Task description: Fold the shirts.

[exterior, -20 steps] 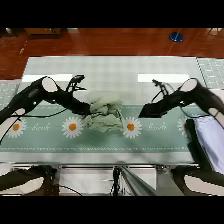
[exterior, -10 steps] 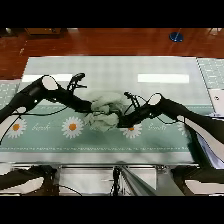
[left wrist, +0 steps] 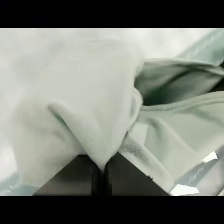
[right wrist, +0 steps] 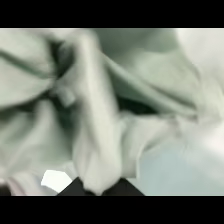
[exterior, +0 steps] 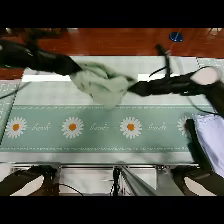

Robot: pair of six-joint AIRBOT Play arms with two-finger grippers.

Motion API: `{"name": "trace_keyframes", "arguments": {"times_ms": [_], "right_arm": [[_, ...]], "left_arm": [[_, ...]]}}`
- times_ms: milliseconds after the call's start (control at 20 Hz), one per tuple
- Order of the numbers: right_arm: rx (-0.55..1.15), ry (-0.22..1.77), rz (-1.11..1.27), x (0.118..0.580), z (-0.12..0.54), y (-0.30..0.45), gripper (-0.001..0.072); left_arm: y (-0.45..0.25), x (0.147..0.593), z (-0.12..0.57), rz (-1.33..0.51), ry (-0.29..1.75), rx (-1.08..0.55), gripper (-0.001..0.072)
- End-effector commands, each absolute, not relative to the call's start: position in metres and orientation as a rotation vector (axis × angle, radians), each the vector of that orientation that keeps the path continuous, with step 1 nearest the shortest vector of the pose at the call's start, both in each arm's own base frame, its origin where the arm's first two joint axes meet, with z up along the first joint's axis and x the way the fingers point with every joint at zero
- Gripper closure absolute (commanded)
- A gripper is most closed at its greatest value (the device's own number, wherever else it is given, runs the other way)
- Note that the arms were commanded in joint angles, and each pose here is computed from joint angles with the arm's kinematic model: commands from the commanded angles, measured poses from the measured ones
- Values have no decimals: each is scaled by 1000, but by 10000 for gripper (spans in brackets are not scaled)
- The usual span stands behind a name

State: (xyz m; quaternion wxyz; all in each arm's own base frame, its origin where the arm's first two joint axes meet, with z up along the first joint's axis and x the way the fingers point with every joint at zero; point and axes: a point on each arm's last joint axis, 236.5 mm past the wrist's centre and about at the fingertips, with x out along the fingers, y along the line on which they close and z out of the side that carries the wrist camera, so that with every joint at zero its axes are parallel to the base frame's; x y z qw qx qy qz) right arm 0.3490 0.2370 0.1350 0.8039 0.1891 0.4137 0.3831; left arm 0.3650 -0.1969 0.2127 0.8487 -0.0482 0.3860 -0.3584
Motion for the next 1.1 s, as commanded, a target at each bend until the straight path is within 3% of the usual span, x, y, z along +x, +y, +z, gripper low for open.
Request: {"name": "trace_keyframes", "arguments": {"times_ms": [0, 200, 450, 800, 950, 1050], "right_arm": [[394, 580, 693, 350, 259, 173, 689], [273, 292, 429, 329, 372, 89, 689], [122, 228, 244, 287, 422, 43, 689], [83, 477, 352, 216, 398, 78, 689], [132, 766, 330, 195, 344, 71, 689], [186, 861, 368, 206, 318, 77, 689]], "left_arm": [[-157, 345, 314, -676, 597, -88, 679], [-96, 312, 368, -460, 468, -107, 680], [-86, 252, 366, -423, 518, -65, 680], [-135, 149, 376, -588, 544, -146, 680], [-135, 123, 342, -569, 722, -210, 680], [-138, 124, 312, -574, 835, -290, 680]]}}
